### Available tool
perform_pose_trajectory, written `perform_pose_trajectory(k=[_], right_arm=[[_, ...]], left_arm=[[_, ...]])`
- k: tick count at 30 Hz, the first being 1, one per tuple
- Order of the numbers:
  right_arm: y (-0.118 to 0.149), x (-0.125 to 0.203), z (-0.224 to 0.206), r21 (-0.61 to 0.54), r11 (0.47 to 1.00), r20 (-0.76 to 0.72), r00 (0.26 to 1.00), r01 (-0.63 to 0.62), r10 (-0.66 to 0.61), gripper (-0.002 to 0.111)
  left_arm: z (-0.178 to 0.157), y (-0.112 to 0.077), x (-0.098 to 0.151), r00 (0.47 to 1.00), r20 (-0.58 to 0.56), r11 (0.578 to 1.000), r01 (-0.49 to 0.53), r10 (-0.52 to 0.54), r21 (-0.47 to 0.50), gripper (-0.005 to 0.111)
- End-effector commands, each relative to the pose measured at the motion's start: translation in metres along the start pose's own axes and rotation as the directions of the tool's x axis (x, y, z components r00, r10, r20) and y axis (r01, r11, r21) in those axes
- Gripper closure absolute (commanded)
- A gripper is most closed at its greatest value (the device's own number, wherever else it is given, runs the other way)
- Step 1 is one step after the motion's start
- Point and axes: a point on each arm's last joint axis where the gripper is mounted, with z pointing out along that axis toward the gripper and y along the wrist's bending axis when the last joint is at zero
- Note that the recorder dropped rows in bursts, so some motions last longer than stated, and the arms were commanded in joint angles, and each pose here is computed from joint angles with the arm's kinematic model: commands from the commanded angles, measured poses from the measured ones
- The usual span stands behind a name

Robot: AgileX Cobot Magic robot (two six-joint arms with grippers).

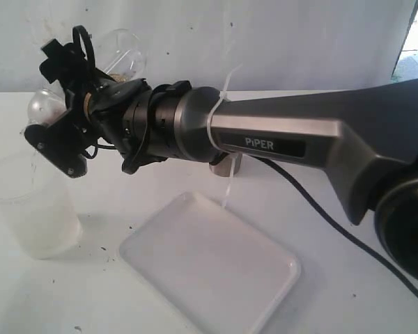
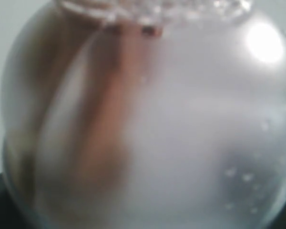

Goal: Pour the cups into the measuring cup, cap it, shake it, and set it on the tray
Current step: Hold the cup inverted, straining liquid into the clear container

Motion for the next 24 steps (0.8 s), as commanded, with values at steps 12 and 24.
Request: perform_pose_trajectory(k=[12, 24], right_arm=[[-0.0124, 0.0061, -0.0051, 0.029, 0.985, -0.026, 0.985, 0.171, -0.17, 0.108], [-0.0131, 0.0, -0.0052, 0.049, 0.983, 0.038, 0.983, 0.177, -0.179, 0.108]], left_arm=[[0.0001, 0.0, 0.0004, 1.0, 0.011, 1.0, 0.007, -0.007, -0.001, 0.107], [0.0001, 0.0, 0.0004, 1.0, 0.011, 1.0, 0.007, -0.007, -0.001, 0.107]])
